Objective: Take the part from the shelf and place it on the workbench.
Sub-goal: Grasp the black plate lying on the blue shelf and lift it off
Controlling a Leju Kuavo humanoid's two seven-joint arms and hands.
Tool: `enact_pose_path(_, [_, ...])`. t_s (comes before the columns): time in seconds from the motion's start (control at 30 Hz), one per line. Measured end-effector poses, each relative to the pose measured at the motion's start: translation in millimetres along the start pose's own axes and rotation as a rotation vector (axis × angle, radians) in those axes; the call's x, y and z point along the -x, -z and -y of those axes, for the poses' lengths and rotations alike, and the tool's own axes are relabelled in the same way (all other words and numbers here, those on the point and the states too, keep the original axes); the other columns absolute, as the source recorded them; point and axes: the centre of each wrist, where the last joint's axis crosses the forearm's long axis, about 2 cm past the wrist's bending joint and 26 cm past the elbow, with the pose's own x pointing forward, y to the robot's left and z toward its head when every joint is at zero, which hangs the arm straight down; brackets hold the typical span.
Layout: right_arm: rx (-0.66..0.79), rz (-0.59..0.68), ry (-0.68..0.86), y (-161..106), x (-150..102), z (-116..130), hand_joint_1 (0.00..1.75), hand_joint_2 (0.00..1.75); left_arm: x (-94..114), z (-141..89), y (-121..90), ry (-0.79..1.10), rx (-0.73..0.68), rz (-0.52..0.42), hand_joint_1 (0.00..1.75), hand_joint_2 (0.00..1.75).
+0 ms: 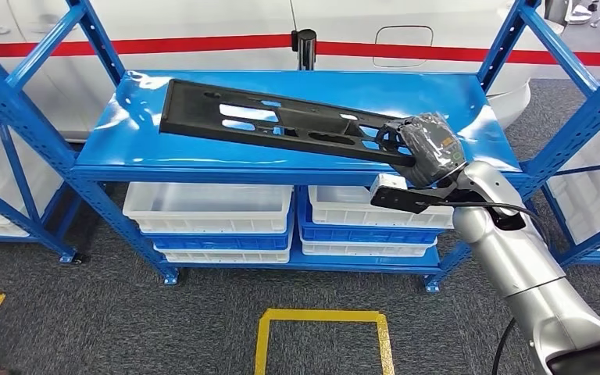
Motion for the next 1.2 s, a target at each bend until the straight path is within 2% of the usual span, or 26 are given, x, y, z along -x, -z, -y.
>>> enact_pose_path(0.9, [0.009,-0.007,-0.003,-10,-1,-11,1.75,1.75,0,-1,0,0.004,0.017,-0.005,0.0,1.75])
enact_pose_path(1.2, [0.019,0.01,-0.02,1,-3,-2,1.75,1.75,-2,-1,1,-0.01,0.011,0.0,0.0,1.75])
